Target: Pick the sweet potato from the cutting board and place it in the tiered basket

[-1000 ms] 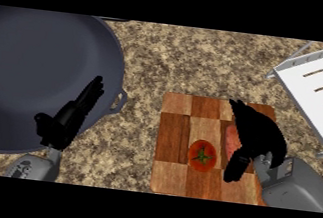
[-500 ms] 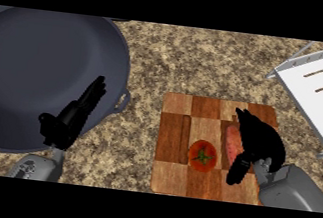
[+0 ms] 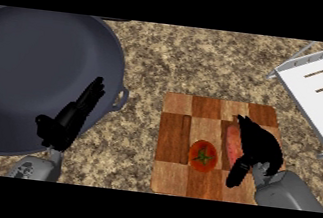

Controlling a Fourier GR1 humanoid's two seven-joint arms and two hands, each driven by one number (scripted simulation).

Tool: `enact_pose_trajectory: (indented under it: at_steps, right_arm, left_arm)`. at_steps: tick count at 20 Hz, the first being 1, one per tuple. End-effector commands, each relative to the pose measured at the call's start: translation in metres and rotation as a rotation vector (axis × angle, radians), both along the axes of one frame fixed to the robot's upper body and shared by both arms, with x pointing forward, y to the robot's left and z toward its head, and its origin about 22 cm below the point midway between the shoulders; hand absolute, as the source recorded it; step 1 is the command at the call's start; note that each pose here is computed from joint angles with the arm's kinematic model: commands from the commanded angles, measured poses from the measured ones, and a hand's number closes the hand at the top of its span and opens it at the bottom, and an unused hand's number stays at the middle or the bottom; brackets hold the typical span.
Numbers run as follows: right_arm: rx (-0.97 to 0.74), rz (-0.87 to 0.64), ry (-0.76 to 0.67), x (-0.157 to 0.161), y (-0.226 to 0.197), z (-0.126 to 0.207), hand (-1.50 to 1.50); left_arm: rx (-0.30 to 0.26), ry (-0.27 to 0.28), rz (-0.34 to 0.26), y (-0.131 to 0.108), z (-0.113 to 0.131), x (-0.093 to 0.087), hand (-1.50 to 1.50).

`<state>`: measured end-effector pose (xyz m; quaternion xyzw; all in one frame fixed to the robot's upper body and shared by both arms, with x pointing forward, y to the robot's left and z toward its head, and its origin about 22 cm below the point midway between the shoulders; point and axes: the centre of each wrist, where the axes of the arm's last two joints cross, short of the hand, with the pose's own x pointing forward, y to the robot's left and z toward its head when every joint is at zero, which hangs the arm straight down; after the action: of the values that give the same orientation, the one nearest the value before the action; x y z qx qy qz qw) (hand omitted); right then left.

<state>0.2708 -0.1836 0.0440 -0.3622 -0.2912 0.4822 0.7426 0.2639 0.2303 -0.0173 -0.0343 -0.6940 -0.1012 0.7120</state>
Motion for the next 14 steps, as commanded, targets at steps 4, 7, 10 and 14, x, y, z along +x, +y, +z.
enact_pose_trajectory:
  at_steps: [4, 7, 10, 14]
  right_arm:
    - [0.031, -0.038, -0.002, -0.021, 0.011, -0.022, 1.5]
    - [0.089, 0.012, -0.147, 0.009, 0.008, -0.027, 1.5]
    - [0.073, 0.037, -0.157, 0.009, 0.005, -0.011, 1.5]
    - [0.072, 0.045, -0.169, 0.015, 0.005, -0.021, 1.5]
  left_arm:
    - [-0.011, 0.001, 0.008, -0.001, -0.001, 0.003, 0.0]
    - [0.005, 0.006, -0.005, 0.009, -0.01, -0.003, 0.0]
    - [0.002, 0.006, -0.019, 0.022, 0.005, -0.002, 0.0]
    - [0.001, 0.002, -0.006, 0.016, -0.015, -0.006, 0.0]
